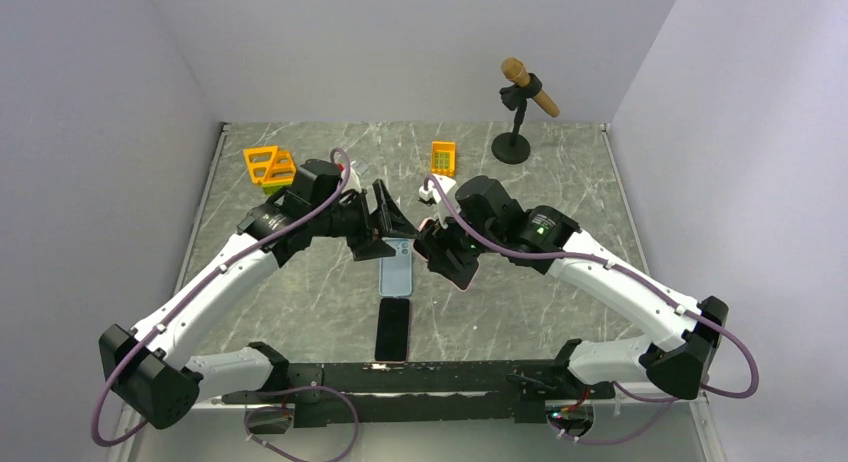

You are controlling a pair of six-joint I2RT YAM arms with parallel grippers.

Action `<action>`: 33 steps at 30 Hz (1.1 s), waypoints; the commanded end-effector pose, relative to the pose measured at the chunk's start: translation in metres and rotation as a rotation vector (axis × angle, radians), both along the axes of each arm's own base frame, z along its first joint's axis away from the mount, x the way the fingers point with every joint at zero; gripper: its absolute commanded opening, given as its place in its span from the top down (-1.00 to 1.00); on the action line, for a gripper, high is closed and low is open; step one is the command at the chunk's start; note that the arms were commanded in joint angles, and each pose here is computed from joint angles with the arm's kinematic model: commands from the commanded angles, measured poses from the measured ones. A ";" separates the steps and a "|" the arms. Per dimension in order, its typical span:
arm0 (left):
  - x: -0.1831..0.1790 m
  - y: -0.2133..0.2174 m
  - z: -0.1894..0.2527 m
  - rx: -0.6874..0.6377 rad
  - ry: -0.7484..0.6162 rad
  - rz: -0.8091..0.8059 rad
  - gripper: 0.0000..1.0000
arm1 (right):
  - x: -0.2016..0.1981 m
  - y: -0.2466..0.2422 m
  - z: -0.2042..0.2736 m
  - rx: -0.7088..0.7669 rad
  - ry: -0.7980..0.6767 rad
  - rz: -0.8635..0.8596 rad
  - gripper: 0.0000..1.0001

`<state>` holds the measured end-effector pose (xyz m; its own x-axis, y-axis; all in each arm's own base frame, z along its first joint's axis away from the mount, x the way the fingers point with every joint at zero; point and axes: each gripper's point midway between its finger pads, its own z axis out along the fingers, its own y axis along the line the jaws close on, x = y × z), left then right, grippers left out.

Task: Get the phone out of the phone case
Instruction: Pick up the phone at the center of the board.

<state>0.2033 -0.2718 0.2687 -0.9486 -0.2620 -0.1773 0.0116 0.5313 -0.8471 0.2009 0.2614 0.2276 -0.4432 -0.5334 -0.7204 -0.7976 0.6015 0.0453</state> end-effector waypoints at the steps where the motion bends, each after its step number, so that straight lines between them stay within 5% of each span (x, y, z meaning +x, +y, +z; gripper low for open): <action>1: -0.005 -0.011 0.014 -0.003 -0.107 -0.108 -0.73 | -0.001 0.020 0.039 0.102 -0.083 0.063 1.00; 11: -0.018 -0.042 0.003 -0.053 -0.079 -0.306 0.18 | -0.014 0.036 0.032 0.087 -0.046 0.080 1.00; 15: -0.017 -0.047 0.011 -0.077 -0.096 -0.351 0.84 | -0.015 0.039 0.029 0.087 -0.028 0.045 1.00; 16: -0.013 -0.046 0.013 -0.071 -0.113 -0.342 0.99 | -0.015 0.037 0.027 0.090 -0.022 0.029 0.77; 19: 0.006 -0.035 0.027 -0.022 -0.193 -0.237 1.00 | -0.007 0.020 0.018 0.083 -0.035 -0.106 -0.82; 20: 0.014 -0.026 0.034 0.006 -0.228 -0.175 1.00 | -0.006 0.013 0.015 0.082 -0.037 -0.151 -0.97; 27: 0.046 0.063 0.085 0.199 -0.452 0.330 1.00 | 0.007 -0.045 0.012 0.148 -0.069 -0.538 -1.00; 30: 0.045 0.084 0.107 0.131 -0.528 0.452 1.00 | 0.013 -0.058 0.008 0.233 0.038 -0.684 -1.00; 33: 0.039 0.084 0.129 -0.059 -0.560 0.508 1.00 | 0.022 -0.057 0.000 0.402 0.337 -0.746 -0.99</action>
